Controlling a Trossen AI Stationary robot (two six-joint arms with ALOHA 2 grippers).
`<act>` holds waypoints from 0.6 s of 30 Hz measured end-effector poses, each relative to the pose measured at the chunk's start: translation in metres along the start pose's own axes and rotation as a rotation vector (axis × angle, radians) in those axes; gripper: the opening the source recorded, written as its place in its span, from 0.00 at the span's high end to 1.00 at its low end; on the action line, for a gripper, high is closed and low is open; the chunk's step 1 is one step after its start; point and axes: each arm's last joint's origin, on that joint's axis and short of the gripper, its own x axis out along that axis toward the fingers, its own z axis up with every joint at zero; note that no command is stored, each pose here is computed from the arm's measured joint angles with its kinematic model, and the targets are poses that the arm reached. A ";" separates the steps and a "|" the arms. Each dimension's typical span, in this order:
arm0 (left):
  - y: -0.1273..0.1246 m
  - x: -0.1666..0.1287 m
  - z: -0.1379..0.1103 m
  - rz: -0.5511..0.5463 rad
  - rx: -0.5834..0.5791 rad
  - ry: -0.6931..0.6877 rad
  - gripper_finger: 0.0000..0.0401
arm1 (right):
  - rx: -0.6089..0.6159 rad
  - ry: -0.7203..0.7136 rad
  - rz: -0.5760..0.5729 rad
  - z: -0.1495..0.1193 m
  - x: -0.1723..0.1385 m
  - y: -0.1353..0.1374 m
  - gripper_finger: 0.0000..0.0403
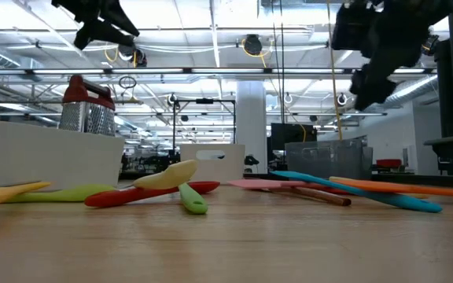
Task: Pick & Place Kitchen Items
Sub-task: Put the yellow table knife into the bottom white bin
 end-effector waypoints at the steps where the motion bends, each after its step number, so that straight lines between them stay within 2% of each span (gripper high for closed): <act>1: 0.000 0.000 0.000 0.004 0.010 0.003 0.64 | 0.002 0.010 0.016 -0.002 0.001 0.003 0.47; 5: 0.001 0.000 -0.001 0.008 0.030 0.008 0.64 | -0.006 0.034 0.057 -0.006 0.003 0.013 0.47; 11: 0.000 0.000 -0.001 0.003 0.046 0.011 0.64 | 0.097 0.046 0.069 -0.009 0.004 0.017 0.47; 18: 0.000 0.000 -0.001 0.003 0.071 0.011 0.64 | 0.138 0.070 0.020 -0.008 0.016 0.013 0.47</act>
